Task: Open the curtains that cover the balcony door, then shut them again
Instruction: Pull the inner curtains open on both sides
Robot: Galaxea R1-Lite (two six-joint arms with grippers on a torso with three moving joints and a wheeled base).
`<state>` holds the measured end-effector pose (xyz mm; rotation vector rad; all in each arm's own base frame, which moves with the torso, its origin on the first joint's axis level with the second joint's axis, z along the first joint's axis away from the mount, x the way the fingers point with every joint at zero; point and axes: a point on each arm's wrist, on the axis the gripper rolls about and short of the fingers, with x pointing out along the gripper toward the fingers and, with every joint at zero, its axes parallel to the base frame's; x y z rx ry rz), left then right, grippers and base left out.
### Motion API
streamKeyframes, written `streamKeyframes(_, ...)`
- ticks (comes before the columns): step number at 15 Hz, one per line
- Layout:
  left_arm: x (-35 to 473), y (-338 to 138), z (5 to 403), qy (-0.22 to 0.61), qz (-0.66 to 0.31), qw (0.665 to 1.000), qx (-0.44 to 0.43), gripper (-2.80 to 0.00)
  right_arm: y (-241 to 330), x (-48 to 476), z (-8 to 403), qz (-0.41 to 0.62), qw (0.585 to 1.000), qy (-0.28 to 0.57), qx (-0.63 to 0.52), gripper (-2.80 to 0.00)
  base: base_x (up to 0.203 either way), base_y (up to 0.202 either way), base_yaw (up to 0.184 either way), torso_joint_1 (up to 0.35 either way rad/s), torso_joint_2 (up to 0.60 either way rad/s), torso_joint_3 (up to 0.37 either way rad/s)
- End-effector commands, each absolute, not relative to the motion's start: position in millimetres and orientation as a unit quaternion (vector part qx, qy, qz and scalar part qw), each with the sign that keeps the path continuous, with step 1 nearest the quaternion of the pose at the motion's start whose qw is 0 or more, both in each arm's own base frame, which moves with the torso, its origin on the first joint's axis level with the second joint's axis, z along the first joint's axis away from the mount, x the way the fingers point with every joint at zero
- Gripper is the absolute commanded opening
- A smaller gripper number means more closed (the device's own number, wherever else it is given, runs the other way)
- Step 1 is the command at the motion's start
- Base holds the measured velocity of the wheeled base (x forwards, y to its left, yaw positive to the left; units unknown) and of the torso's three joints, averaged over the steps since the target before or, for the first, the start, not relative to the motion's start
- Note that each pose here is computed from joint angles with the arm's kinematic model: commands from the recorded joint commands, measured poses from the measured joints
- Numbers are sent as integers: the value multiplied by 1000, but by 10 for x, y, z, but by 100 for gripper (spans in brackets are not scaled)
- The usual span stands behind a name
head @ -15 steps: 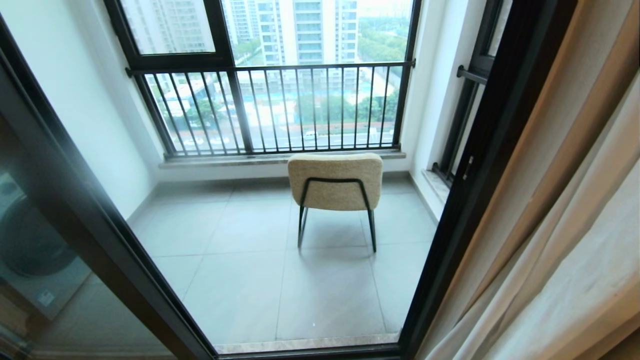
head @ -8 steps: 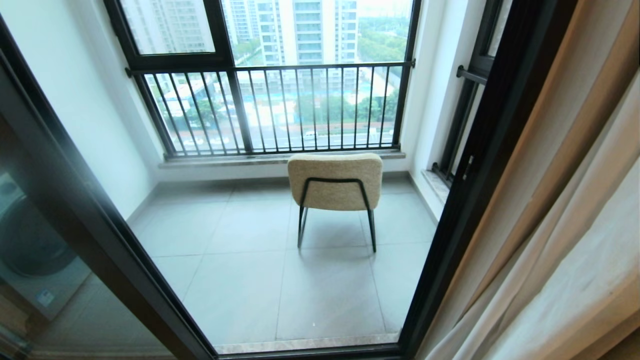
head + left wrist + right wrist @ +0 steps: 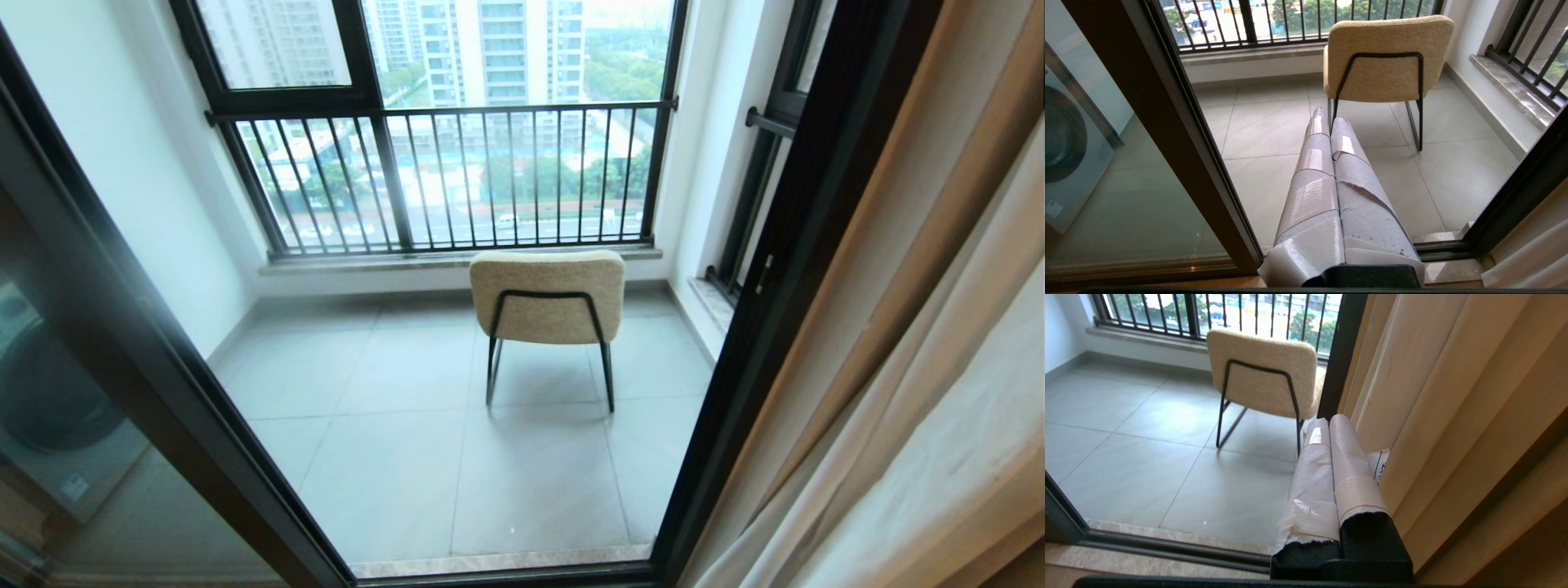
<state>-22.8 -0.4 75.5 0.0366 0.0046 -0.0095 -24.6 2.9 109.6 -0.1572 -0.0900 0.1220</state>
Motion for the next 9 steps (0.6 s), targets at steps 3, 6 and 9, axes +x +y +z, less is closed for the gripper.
streamKeyframes(3,-228,-4,755,2,-5,1000,18,-280,31,10,1616,58,995,-33,-76,-280,0,0,0,0,0,0)
streamKeyframes(6,-228,-4,755,2,-5,1000,18,-280,24,122,2073,36,996,-63,-58,0,0,0,0,0,0,0)
streamKeyframes(9,-228,-4,755,2,-5,1000,18,-280,13,226,2347,28,996,-71,-38,0,0,0,0,0,0,0)
